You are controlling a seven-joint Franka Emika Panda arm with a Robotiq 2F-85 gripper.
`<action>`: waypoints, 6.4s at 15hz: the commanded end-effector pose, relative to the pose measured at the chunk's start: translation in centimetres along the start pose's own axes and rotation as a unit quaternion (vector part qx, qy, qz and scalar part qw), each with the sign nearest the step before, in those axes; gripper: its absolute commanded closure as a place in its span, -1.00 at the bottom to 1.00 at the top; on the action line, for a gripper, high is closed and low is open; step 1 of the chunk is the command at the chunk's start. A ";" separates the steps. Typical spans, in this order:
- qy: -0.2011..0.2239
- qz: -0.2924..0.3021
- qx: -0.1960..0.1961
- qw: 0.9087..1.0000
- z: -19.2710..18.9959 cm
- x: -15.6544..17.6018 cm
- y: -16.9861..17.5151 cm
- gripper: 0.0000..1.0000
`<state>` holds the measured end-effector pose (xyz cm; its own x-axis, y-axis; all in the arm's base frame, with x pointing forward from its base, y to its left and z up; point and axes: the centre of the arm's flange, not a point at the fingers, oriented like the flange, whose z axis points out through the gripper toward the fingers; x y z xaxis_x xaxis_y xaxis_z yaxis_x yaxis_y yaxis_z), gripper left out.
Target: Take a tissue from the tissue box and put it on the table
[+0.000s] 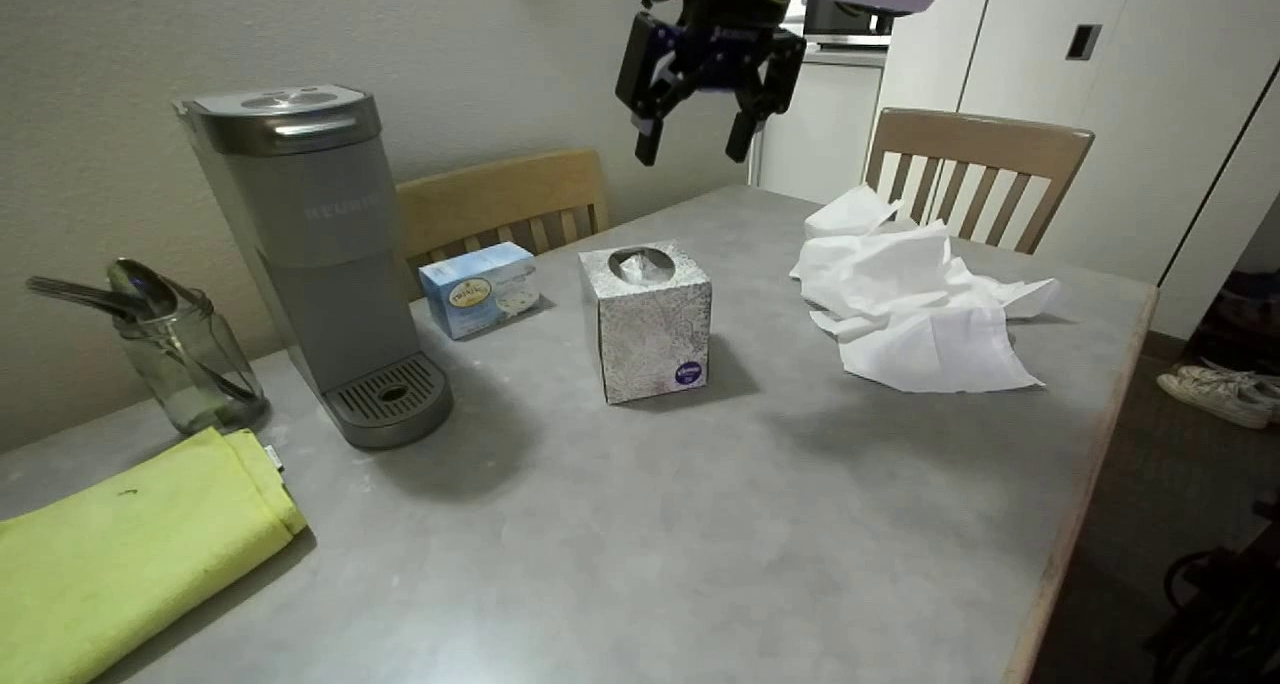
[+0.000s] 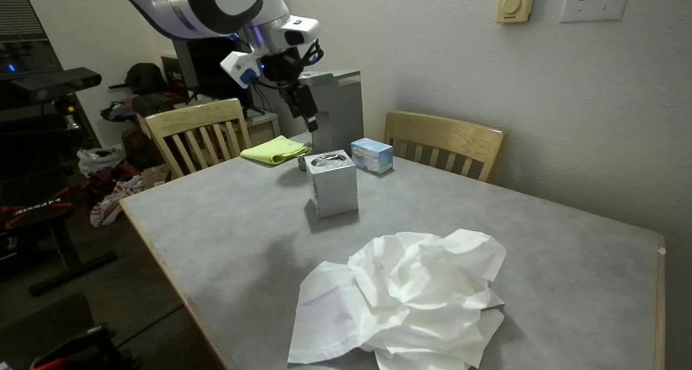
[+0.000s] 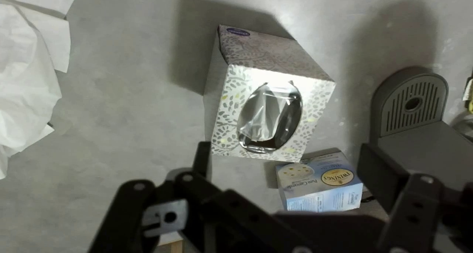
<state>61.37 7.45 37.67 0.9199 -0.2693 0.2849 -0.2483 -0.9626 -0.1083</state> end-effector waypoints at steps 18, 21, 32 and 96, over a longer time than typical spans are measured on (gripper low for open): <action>0.012 0.077 -0.009 0.997 7.2 4.8 -2.4 -1.00; 0.020 0.082 0.001 0.996 8.9 6.2 -2.9 -1.00; 0.014 0.101 0.022 0.995 9.8 7.3 -3.5 -1.00; -0.007 0.094 0.002 0.996 0.9 9.4 -3.2 1.00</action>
<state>72.19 8.36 37.74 0.8649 -0.4644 0.1905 -0.4392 -0.8839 -0.1607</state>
